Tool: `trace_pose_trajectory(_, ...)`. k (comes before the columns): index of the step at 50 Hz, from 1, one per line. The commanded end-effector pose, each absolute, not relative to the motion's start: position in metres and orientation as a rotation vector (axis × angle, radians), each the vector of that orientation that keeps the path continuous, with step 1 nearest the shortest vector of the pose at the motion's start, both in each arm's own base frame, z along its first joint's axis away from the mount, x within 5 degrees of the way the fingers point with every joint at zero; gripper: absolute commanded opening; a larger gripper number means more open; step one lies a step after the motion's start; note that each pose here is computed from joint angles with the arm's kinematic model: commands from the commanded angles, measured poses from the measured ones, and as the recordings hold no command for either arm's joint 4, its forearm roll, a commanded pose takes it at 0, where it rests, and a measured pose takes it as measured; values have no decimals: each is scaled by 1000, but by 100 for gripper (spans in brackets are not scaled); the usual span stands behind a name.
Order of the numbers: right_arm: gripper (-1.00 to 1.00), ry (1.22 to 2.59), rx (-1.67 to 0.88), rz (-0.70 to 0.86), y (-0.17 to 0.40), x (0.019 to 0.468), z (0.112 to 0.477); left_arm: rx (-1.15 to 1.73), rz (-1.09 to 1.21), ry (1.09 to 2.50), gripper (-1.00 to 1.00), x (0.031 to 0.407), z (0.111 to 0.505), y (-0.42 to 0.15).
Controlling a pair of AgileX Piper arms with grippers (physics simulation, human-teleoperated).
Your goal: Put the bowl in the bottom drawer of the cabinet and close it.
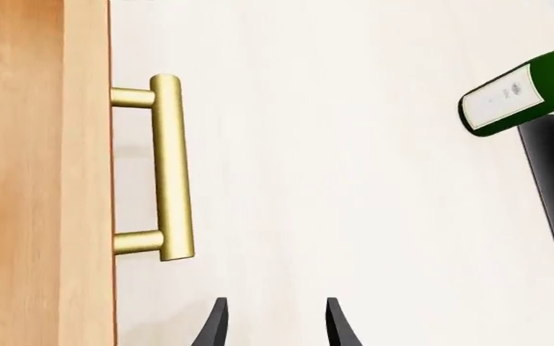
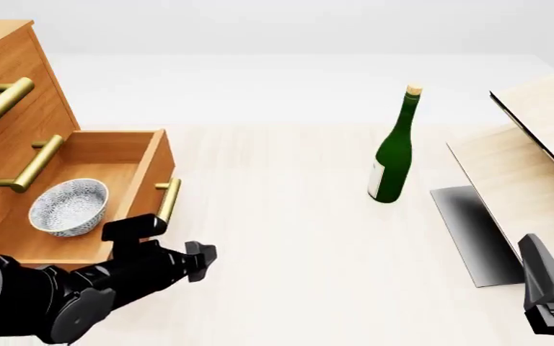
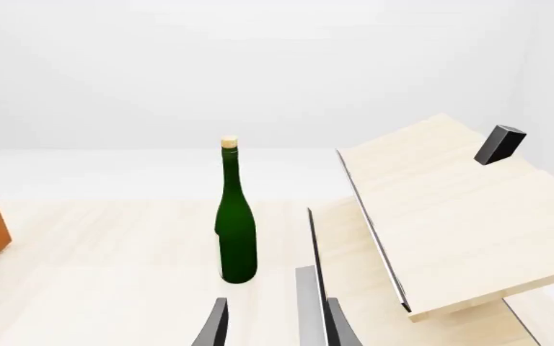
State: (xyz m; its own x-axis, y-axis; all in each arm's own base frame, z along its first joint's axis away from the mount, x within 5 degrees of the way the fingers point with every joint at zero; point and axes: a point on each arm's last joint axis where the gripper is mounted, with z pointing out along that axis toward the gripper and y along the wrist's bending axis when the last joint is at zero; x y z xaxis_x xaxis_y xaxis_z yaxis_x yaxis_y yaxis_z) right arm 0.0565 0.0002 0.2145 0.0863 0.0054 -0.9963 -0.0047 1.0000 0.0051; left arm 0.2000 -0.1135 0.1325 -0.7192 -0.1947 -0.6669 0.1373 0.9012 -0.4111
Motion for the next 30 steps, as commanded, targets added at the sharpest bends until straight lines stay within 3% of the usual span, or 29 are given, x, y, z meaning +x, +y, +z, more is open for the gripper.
trace_pose_trajectory(1, 100, 1484, 1, 8, 0, 57, 214, -109, -529, 2311, 100, 205, 129, -100)
trace_pose_trajectory(30, 100, 1484, 1, 7, 0, 57, 214, -186, -453, 2320, 100, 207, 125, -78)
